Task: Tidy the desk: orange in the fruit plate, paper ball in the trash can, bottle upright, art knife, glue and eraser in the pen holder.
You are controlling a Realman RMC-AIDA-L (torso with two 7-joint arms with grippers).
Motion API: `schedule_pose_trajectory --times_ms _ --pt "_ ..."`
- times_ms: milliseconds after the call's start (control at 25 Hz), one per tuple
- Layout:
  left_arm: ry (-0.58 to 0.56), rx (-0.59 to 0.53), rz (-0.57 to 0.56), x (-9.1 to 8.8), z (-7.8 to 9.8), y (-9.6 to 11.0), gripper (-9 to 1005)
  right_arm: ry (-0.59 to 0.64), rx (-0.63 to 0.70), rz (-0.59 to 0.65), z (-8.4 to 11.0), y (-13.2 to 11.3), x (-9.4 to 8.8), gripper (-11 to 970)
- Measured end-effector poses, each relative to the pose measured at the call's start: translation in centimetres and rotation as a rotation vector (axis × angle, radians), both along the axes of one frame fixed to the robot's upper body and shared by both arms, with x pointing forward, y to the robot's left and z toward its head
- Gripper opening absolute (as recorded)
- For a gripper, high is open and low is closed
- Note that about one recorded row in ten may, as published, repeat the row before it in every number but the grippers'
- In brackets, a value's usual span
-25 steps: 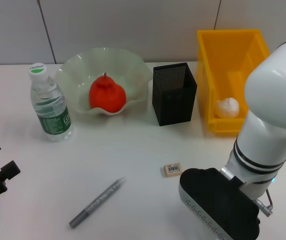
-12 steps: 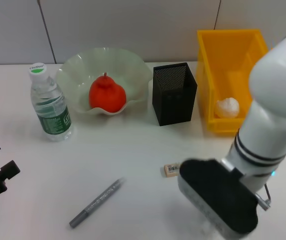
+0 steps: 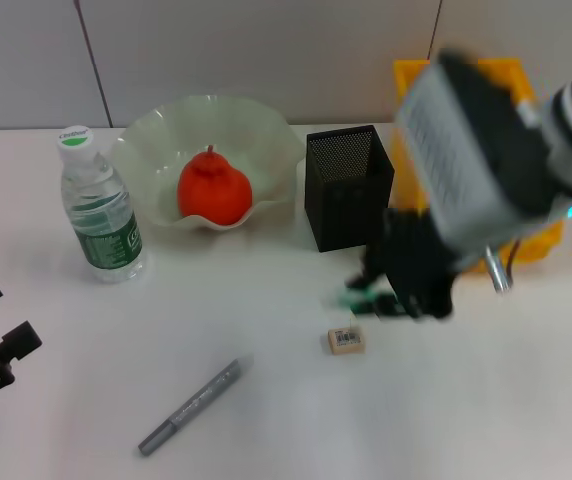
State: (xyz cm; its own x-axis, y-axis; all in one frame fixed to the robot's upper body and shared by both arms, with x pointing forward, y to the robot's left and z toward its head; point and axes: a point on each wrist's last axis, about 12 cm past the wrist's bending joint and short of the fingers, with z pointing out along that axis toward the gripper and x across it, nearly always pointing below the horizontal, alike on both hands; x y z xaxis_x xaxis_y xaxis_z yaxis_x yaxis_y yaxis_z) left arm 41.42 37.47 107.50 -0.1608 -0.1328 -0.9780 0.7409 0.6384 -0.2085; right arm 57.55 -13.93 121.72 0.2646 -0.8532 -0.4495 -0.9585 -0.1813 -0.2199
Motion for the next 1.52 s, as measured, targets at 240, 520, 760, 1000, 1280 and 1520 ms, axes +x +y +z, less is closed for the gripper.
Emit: schedule_pose_trajectory --times_ms 240,520,760,1000,1280,1520 --pt "-0.023 0.012 -0.029 0.7 0.5 -0.1 819 -0.004 0.380 -0.193 1.4 -1.4 2.1 169" --pt "-0.036 0.023 -0.081 1.8 1.5 -0.3 819 -0.055 0.607 -0.372 -0.3 -2.0 4.9 168" --pt "-0.023 0.014 -0.108 2.3 1.9 -0.6 819 -0.086 0.715 -0.456 -1.8 -1.9 6.7 168" --pt "-0.016 0.009 -0.110 2.5 1.9 -0.6 819 -0.110 0.715 -0.523 -2.5 -2.4 7.4 169" --pt "-0.011 0.006 -0.111 2.6 2.0 -0.6 819 -0.116 0.746 -0.584 -3.6 -3.9 7.7 169" --pt "-0.010 0.006 -0.113 2.6 2.0 -0.6 819 -0.109 0.775 -0.608 -4.9 -4.4 7.9 168"
